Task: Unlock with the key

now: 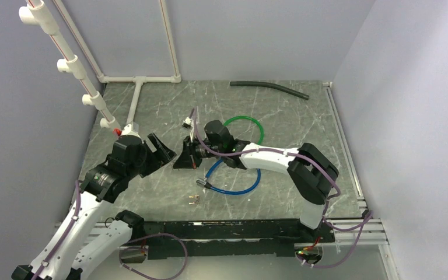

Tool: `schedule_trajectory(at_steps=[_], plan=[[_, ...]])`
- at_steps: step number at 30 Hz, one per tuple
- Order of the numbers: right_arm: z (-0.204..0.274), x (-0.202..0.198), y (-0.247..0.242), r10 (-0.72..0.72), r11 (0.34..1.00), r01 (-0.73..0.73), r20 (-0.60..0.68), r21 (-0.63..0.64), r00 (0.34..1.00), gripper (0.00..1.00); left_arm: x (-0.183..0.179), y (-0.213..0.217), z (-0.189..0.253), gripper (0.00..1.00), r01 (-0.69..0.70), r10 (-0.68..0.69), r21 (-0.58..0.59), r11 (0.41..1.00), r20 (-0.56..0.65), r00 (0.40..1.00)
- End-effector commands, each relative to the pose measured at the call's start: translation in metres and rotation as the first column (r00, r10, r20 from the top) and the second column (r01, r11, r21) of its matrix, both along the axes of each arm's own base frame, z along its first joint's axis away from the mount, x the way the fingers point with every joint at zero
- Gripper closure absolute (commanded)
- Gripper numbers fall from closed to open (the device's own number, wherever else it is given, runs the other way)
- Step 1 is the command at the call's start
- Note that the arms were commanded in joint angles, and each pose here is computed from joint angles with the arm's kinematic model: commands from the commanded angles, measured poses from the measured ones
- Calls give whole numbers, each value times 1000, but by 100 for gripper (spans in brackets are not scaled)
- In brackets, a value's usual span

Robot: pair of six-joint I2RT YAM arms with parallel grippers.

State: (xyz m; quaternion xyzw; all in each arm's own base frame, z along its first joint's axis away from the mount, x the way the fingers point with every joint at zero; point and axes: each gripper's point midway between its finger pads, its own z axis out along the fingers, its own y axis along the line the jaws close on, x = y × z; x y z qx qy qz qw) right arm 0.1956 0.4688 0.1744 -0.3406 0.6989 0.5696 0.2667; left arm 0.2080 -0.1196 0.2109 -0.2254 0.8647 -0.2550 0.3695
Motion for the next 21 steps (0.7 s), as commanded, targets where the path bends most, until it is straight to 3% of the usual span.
schedule_trajectory(at_steps=[1, 5, 7, 9, 12, 16, 18, 21], plan=[[8, 5, -28, -15, 978, 11, -19, -210, 1000, 100, -4, 7, 11, 12, 52, -56, 83, 995, 40, 998], [-3, -10, -63, 28, 930, -46, -55, -365, 998, 100, -5, -14, 25, 33, 221, -232, 85, 972, 160, 959], [-7, -28, -82, 94, 898, -118, -76, -423, 993, 100, -11, -30, 37, 38, 339, -349, 83, 937, 239, 906], [-8, -40, -97, 136, 881, -153, -71, -447, 988, 100, -23, -48, 51, 42, 475, -473, 83, 876, 332, 816], [0, -64, -113, 222, 882, -235, -80, -408, 972, 100, -48, -72, 78, 42, 636, -575, 51, 770, 486, 658], [28, -92, -124, 328, 901, -321, -28, -290, 944, 100, -59, -83, 82, 47, 708, -611, 22, 705, 525, 592], [39, -99, -126, 355, 906, -344, 0, -248, 935, 100, -72, -98, 87, 55, 803, -661, -19, 596, 555, 505], [55, -105, -129, 383, 903, -370, 17, -219, 924, 100, -83, -109, 91, 55, 869, -689, -64, 491, 582, 432]])
